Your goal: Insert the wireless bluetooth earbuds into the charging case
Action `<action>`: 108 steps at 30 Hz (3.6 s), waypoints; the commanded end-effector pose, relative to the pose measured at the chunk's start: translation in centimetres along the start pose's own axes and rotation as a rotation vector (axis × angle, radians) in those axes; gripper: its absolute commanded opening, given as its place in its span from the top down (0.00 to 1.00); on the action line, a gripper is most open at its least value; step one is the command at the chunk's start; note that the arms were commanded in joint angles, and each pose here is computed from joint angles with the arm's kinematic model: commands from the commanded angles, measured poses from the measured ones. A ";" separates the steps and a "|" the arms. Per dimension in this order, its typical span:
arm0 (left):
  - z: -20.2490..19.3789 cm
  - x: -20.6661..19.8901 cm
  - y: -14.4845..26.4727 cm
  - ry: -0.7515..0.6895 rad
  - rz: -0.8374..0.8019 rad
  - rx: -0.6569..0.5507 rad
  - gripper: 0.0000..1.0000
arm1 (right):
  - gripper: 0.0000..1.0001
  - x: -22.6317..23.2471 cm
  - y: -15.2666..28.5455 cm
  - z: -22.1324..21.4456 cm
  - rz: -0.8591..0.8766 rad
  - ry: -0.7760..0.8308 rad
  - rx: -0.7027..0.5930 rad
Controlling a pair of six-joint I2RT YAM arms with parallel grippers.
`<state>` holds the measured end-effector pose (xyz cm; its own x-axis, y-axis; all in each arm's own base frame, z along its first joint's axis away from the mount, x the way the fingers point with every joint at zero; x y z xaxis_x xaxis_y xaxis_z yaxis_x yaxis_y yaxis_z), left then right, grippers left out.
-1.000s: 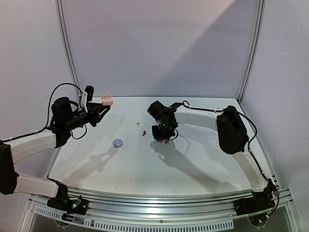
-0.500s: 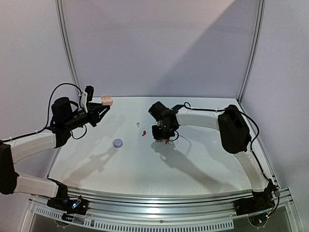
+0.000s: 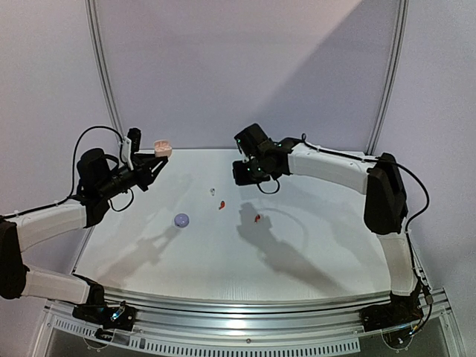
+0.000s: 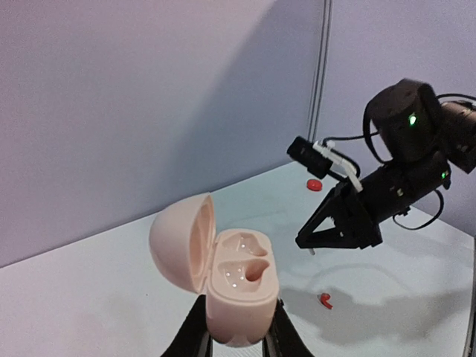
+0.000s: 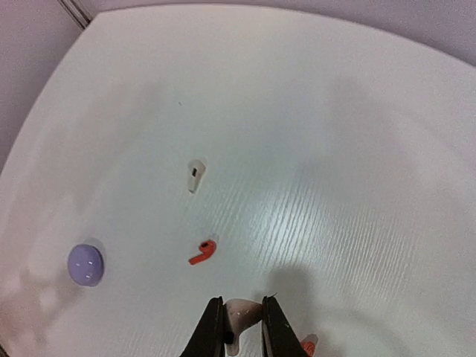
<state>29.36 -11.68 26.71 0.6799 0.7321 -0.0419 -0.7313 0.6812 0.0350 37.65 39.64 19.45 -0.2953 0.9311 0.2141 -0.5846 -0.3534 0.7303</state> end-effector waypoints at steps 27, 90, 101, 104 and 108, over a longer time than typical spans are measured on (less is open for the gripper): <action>6.8 -2.7 3.8 -0.220 -0.004 -0.194 1.00 | 1.00 13.9 26.1 9.1 0.590 0.291 -0.731; 6.0 -7.1 3.1 -0.274 -0.108 -0.385 1.00 | 1.00 19.0 19.5 4.2 0.701 0.479 -0.665; 6.1 -7.1 3.1 -0.275 -0.106 -0.386 1.00 | 1.00 19.1 18.9 4.5 0.663 0.467 -0.680; 6.1 -7.1 3.1 -0.274 -0.106 -0.387 1.00 | 1.00 19.1 18.2 4.2 0.649 0.483 -0.659; 6.1 -7.1 3.2 -0.276 -0.102 -0.386 1.00 | 1.00 19.0 17.7 3.9 0.636 0.489 -0.644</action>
<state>22.93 -14.42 33.24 0.6950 0.6802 0.2331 -0.6054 0.7284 -0.3207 24.07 50.79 41.02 -0.8971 0.4368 0.0669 -0.4384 -0.8987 -0.0113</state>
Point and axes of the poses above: each gripper's point midway between its finger pads, its own y axis back along the fingers, its own x axis along the line the jaws close on, z = x × y, the point moved 8 cm from there along y, back along the fingers, and after that the axes turned 2 degrees about -y, right-handed, at the moved point
